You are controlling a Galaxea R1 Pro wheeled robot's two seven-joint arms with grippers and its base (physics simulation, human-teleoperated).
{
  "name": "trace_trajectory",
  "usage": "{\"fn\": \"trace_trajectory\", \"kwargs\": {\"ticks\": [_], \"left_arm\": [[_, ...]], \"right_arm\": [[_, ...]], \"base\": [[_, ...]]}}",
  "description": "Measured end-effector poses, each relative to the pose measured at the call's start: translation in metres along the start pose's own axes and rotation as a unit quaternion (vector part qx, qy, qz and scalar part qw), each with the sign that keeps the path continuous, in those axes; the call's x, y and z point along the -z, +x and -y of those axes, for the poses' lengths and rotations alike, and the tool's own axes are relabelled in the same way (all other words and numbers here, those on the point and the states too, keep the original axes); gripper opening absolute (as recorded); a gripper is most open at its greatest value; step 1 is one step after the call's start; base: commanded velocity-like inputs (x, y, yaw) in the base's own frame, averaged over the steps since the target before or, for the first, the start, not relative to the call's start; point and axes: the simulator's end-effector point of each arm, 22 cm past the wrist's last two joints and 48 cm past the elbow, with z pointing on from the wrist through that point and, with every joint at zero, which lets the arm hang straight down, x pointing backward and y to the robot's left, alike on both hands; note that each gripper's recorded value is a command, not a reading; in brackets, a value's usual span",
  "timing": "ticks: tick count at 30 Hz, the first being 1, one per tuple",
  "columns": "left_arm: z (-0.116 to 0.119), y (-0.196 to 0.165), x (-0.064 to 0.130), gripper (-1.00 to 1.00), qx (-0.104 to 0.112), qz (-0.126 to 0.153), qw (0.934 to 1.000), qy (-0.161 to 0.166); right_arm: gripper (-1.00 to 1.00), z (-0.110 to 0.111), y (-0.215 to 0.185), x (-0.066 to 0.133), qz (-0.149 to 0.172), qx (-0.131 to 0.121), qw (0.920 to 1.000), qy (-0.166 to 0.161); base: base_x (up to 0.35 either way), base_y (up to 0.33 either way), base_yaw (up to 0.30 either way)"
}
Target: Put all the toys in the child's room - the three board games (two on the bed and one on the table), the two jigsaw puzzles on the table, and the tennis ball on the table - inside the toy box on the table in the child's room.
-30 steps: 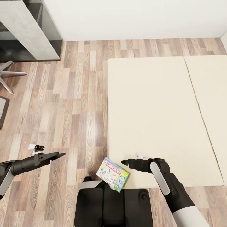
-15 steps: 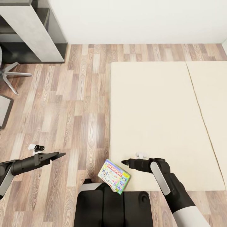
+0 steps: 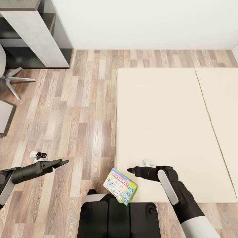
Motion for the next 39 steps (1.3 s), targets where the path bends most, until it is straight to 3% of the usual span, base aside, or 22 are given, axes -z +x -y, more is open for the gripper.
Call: {"fn": "trace_trajectory", "kwargs": {"ticks": [39], "left_arm": [[0.017,-0.006,0.001,1.00,-0.017,0.003,0.9998,0.006]], "right_arm": [[1.00,-0.013,-0.012,0.012,0.016,0.010,0.9998,-0.004]], "base": [[0.000,0.000,-0.026]]}}
